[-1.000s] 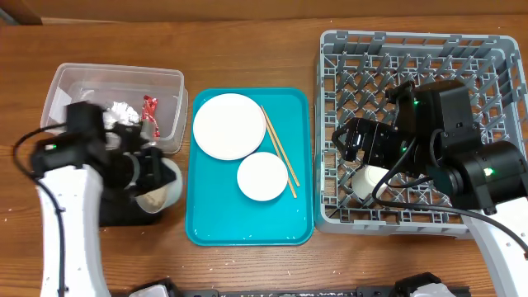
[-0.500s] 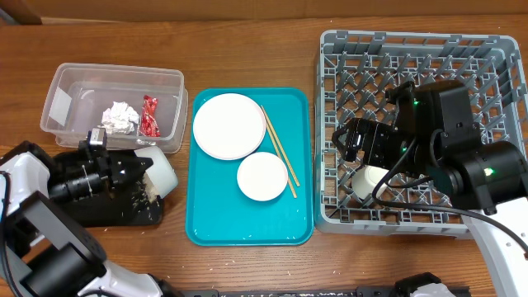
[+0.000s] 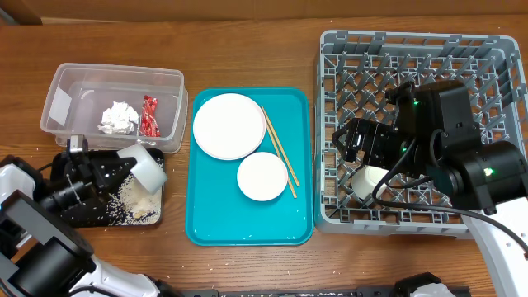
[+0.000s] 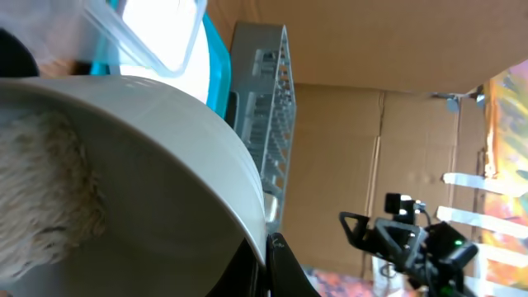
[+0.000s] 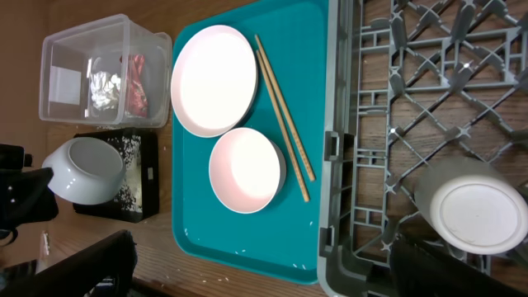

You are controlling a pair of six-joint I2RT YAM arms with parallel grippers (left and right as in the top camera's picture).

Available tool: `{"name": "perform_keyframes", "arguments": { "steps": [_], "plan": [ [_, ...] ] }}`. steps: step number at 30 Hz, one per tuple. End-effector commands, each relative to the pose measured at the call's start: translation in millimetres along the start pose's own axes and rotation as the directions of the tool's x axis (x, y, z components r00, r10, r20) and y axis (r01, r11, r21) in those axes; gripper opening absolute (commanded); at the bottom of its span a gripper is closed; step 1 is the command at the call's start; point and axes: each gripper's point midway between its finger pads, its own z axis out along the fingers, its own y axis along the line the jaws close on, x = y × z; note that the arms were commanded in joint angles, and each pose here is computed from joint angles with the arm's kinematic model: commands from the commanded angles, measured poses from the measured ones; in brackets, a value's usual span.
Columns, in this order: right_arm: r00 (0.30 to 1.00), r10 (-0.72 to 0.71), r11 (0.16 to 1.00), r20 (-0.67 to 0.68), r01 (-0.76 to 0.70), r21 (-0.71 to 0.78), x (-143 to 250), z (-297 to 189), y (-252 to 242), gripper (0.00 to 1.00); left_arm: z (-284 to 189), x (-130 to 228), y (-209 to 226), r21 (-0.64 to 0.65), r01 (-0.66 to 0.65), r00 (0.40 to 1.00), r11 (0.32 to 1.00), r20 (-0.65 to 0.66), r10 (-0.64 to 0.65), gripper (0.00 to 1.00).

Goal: Sort waste into correct bins and load items into the dishwasher
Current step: 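Tip the bowl over the black tray to pour out the rice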

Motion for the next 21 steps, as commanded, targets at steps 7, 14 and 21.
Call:
{"name": "perform_keyframes", "arguments": {
  "steps": [7,14,21],
  "plan": [
    [1.000,-0.005,1.000,0.011,0.005,-0.007,-2.6,-4.4,2.8,1.00,-3.4,-1.7,-5.0,0.003,0.017,0.999,1.000,0.028,-0.018,0.04],
    [1.000,-0.006,1.000,0.012,0.006,-0.007,-2.9,-4.4,3.0,1.00,-5.4,-7.4,-6.4,0.003,-0.175,0.983,0.985,0.059,0.175,0.04],
    [1.000,-0.007,1.000,0.015,0.007,-0.009,-3.7,-4.4,3.5,1.00,-5.2,-4.3,0.5,-0.021,-0.067,0.997,0.998,0.034,0.068,0.04]
  ]
}}
